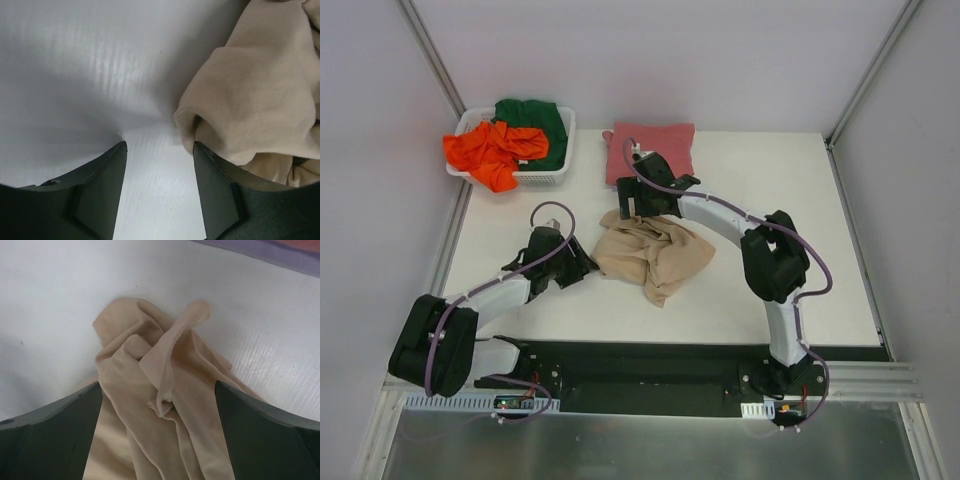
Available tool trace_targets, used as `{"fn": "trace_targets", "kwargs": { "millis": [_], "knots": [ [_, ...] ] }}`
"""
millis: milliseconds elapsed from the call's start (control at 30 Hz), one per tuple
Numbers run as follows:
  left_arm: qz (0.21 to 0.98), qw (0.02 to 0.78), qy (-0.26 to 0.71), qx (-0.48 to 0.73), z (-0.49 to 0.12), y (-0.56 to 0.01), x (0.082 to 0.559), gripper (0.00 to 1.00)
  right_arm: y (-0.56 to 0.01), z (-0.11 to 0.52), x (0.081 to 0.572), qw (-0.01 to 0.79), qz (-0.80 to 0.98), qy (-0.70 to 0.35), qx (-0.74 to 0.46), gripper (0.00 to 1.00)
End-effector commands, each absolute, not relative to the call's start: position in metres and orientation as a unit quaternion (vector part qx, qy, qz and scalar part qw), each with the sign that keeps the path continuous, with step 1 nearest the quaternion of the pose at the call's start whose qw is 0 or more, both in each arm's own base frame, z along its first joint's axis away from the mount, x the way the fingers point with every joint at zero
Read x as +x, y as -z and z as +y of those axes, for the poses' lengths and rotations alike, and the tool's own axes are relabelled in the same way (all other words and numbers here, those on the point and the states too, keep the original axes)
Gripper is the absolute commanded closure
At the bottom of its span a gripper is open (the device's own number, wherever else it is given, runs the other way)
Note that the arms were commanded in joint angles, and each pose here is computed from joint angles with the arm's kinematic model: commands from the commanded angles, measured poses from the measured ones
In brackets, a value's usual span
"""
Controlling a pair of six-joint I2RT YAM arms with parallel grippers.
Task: Fold and stack the t-shirts
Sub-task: Flatten out the tshirt
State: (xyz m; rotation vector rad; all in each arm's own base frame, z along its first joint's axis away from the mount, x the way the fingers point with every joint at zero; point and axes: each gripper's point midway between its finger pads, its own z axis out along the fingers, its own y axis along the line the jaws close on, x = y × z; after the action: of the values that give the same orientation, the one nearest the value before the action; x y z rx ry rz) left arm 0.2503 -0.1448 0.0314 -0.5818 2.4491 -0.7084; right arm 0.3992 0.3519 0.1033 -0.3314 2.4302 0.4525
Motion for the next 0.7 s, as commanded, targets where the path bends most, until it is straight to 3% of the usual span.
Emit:
{"fn": "trace_targets", "kwargs": {
  "millis": [0, 167, 233, 300, 333, 600, 667],
  "knots": [
    [0.904, 0.258, 0.288, -0.182, -0.160, -0.033, 0.266, 0.46, -0.112, 0.352, 0.411, 0.338, 0.924, -0.147, -0.100, 0.05],
    [0.899, 0.248, 0.319, -0.168, -0.175, -0.028, 0.276, 0.57, -0.101, 0.349, 0.415, 0.347, 0.924, -0.119, -0.103, 0.12],
    [0.902, 0.247, 0.315, -0.165, -0.177, -0.026, 0.282, 0.67, -0.099, 0.351, 0.418, 0.353, 0.922, -0.117, -0.106, 0.20],
    [0.904, 0.244, 0.310, -0.163, -0.178, -0.026, 0.288, 0.85, -0.099, 0.353, 0.422, 0.360, 0.919, -0.116, -0.107, 0.31],
    [0.905, 0.244, 0.311, -0.159, -0.180, -0.026, 0.290, 1.00, -0.098, 0.355, 0.425, 0.365, 0.917, -0.117, -0.109, 0.37],
    [0.906, 0.284, 0.269, -0.161, -0.164, -0.042, 0.298, 1.00, -0.119, 0.369, 0.446, 0.404, 0.899, -0.134, -0.103, 0.86],
    [0.904, 0.303, 0.252, -0.164, -0.155, -0.050, 0.299, 1.00, -0.137, 0.363, 0.449, 0.426, 0.891, -0.124, -0.100, 0.94]
  ]
}}
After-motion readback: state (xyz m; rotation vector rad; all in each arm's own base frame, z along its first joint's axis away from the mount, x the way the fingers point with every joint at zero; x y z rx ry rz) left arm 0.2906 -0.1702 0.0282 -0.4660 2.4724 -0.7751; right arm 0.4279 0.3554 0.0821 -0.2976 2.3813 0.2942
